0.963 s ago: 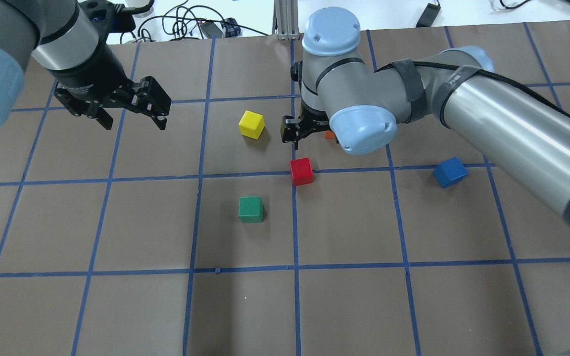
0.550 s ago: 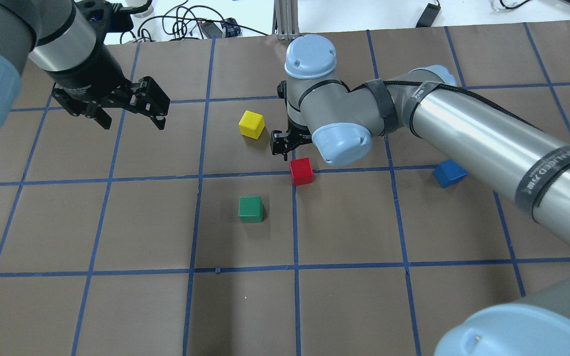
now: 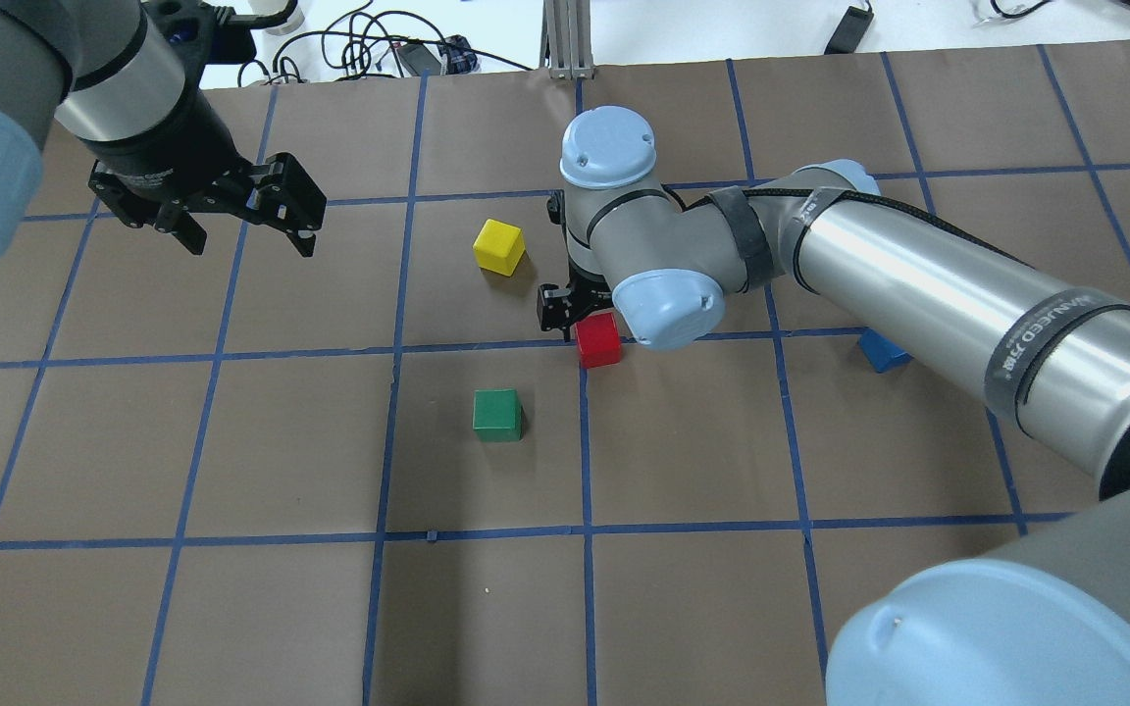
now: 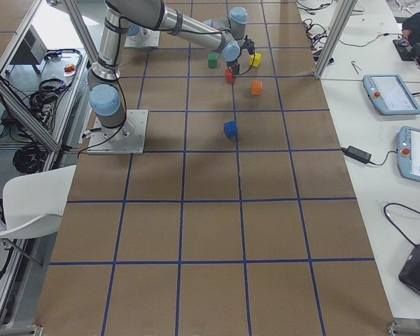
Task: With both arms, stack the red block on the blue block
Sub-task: 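Carry the red cube with the right gripper over the blue cube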
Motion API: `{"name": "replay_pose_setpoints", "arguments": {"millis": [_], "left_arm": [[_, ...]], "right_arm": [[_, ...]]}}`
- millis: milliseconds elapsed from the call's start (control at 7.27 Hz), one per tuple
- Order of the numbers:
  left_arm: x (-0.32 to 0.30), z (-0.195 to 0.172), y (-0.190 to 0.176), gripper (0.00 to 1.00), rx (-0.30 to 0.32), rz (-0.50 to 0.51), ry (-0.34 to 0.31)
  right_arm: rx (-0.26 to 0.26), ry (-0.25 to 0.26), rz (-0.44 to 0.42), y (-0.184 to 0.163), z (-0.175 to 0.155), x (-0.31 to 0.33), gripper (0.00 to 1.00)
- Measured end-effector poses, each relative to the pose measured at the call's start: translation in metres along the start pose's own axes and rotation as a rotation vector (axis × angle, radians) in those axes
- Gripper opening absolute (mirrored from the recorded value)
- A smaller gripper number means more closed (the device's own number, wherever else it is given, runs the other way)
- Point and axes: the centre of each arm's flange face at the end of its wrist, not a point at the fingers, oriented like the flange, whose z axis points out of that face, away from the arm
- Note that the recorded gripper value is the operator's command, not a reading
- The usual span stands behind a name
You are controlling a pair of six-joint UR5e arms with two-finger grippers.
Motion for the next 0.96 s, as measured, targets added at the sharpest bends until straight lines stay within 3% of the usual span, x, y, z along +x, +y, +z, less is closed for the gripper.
{"name": "replay_pose_setpoints", "arguments": {"millis": [138,275,413,688,963], "left_arm": [[0.0,0.0,0.0,1.0,0.0,0.0,-0.001],[0.0,0.0,0.0,1.0,0.0,0.0,0.0],[0.0,0.0,0.0,1.0,0.0,0.0,0.0],[0.0,0.001,0.0,1.0,-0.002,0.0,0.001],[0.0,0.001,0.0,1.0,-0.003,0.0,0.001]], "right_arm": [[0.0,-0.001,0.001,0.0,0.008,0.0,0.68],[0.008,-0.003,0.004,-0.002,0.015,-0.001,0.17],[0.014,-0.004,0.008,-0.003,0.019,-0.001,0.0],[0.017,-0.005,0.014,-0.004,0.019,0.0,0.0],[0.028,0.002,0.017,-0.001,-0.007,0.005,0.0]]}}
